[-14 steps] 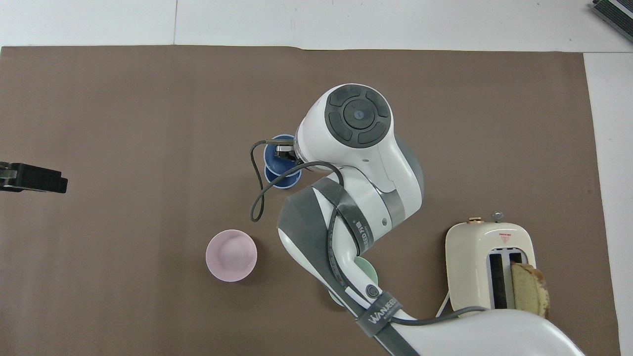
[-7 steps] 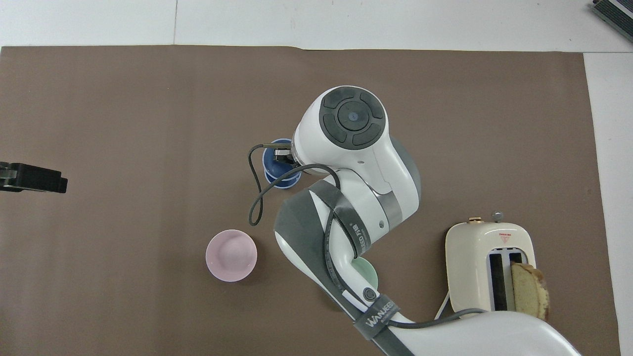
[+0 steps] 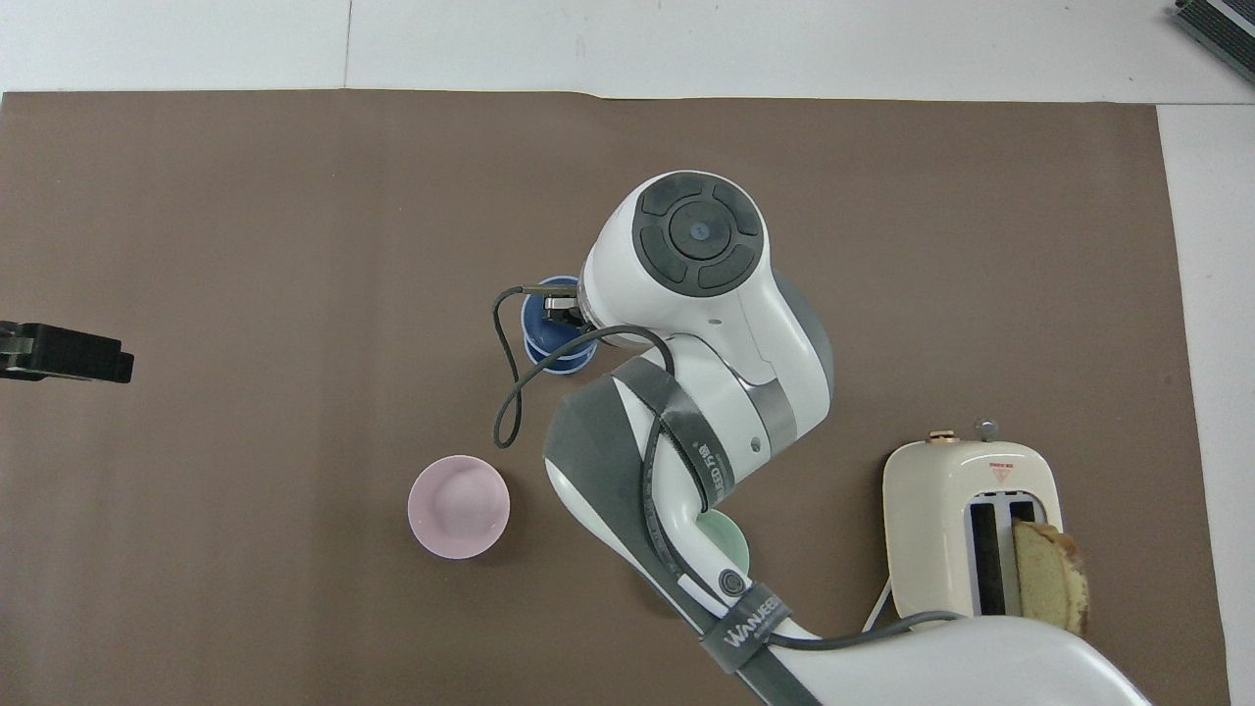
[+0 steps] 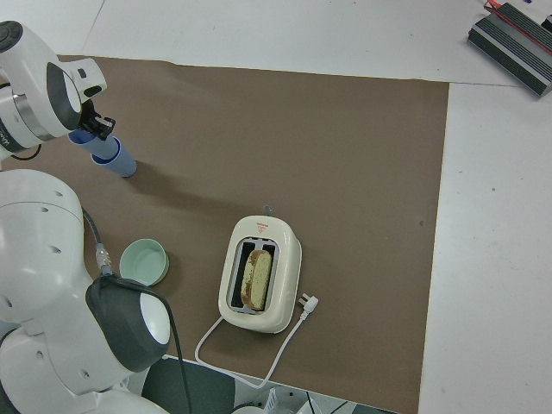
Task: Stack blue cups with both arms
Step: 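Lower the held cup into the first cup and open the right gripper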
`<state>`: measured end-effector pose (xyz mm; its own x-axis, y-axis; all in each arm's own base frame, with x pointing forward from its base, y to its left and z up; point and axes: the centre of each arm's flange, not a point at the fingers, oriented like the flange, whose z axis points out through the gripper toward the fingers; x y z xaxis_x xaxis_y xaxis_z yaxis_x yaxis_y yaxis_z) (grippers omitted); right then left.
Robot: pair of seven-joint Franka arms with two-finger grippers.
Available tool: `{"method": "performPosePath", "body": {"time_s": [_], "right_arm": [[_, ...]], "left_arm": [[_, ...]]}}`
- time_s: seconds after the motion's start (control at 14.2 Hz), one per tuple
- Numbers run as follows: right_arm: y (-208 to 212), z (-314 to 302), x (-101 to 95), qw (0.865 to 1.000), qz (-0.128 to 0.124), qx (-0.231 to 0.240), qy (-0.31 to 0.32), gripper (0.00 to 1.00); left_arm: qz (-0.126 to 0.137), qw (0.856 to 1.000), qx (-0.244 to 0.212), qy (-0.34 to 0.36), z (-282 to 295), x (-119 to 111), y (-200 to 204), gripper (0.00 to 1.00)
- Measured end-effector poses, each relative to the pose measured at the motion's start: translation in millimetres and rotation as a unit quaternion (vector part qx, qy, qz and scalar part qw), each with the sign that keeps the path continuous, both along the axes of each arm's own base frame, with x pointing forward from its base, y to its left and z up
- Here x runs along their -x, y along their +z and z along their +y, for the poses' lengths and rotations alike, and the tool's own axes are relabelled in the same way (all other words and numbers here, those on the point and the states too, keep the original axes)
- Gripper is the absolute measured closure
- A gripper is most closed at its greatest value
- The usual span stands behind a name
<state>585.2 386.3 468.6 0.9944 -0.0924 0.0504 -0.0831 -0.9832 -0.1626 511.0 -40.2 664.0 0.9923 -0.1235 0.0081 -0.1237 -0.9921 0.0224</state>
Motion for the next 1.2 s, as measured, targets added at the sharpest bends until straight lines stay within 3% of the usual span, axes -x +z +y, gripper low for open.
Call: {"method": "performPosePath", "body": {"time_s": [0.92,1.06,1.2], "right_arm": [[-30,4,-0.6,1.0,0.007,0.004,0.001,0.94],[-30,4,-0.4,1.0,0.008,0.005,0.001,0.8],[-31,4,-0.4,1.0,0.008,0.005,0.001,0.55]], "left_arm": [[0.0,1.0,0.0,0.0,0,0,0,0.0],[0.0,1.0,0.0,0.0,0,0,0,0.0],[0.0,1.0,0.0,0.0,0,0,0,0.0]]}}
